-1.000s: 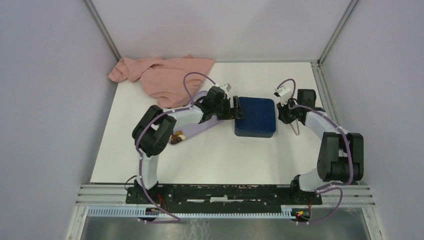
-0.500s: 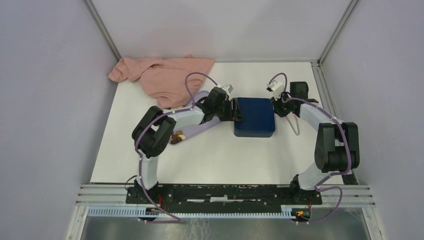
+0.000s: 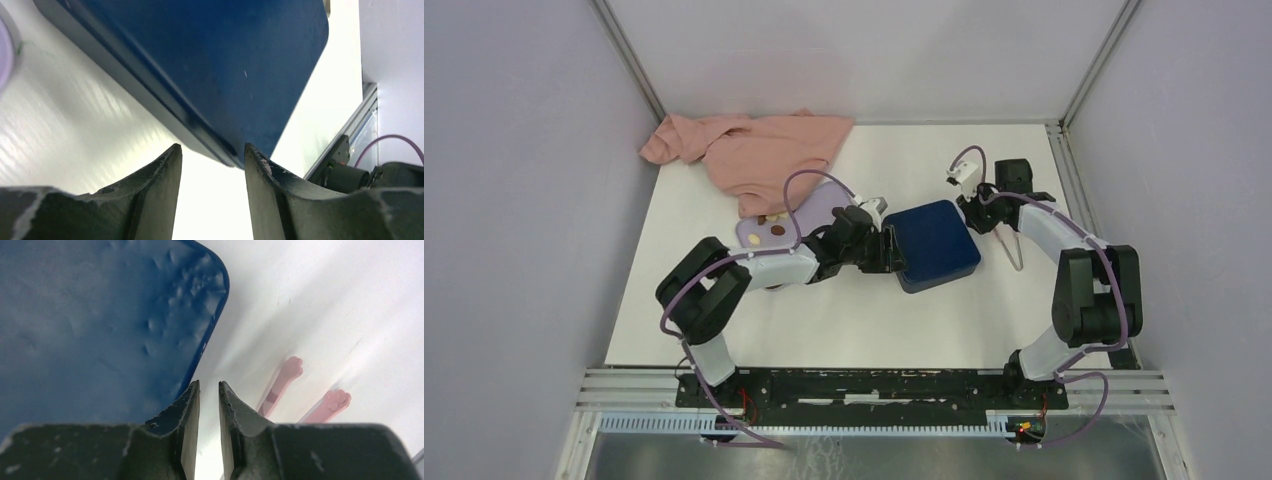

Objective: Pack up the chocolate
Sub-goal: Close the box lid on the packing box.

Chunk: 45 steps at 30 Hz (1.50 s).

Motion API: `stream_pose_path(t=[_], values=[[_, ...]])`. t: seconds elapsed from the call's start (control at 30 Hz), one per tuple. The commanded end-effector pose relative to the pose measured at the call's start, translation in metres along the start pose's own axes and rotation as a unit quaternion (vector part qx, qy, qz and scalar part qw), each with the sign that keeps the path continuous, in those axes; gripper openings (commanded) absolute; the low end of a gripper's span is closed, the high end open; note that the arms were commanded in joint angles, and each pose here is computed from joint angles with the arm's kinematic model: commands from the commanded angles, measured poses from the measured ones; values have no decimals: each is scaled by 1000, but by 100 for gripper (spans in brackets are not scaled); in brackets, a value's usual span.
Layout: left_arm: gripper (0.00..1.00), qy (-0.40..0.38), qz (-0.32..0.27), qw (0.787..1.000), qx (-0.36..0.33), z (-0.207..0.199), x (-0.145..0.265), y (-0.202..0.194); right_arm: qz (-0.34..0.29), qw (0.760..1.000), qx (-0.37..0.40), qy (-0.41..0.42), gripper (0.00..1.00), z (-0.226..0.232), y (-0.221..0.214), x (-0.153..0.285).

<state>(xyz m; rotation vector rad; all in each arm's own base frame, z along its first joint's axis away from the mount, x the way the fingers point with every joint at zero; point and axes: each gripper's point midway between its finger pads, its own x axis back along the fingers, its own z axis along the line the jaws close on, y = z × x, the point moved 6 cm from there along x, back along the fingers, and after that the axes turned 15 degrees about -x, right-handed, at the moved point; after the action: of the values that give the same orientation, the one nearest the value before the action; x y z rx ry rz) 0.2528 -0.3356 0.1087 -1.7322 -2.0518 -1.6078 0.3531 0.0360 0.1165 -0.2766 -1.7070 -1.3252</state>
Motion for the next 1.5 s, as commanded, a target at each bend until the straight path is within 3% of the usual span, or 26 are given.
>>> stream_pose_path(t=[0.0, 0.1, 0.2, 0.3, 0.33, 0.4, 0.63, 0.9, 1.2, 1.47], values=[[58, 0, -88, 996, -3, -17, 33, 28, -34, 998, 14, -58, 27, -25, 22, 46], [66, 4, -116, 993, -29, -23, 58, 37, -75, 993, 28, -84, 34, -40, 24, 80], [74, 21, -149, 986, -67, -25, 84, 48, -123, 987, 94, -52, 45, -25, 29, 103], [97, 37, -177, 977, -114, -21, 102, 63, -162, 966, 196, 37, 93, 10, 12, 103], [99, 38, -186, 974, -123, -19, 106, 68, -161, 952, 247, 88, 98, 26, -3, 97], [100, 32, -200, 971, -124, -12, 112, 80, -175, 926, 303, 144, 98, 46, -19, 92], [94, -11, -206, 973, -104, 19, 100, 105, -128, 935, 299, 141, 98, 37, -33, 83], [89, -55, -167, 984, -38, 54, 46, 120, -66, 949, 249, 183, 93, 26, -63, 58], [92, -29, -107, 994, 2, 77, 6, 101, -68, 954, 206, 205, 88, 18, -59, 37], [91, -46, -82, 996, 1, 68, -12, 91, -76, 959, 192, 195, 76, 12, -47, 35]])
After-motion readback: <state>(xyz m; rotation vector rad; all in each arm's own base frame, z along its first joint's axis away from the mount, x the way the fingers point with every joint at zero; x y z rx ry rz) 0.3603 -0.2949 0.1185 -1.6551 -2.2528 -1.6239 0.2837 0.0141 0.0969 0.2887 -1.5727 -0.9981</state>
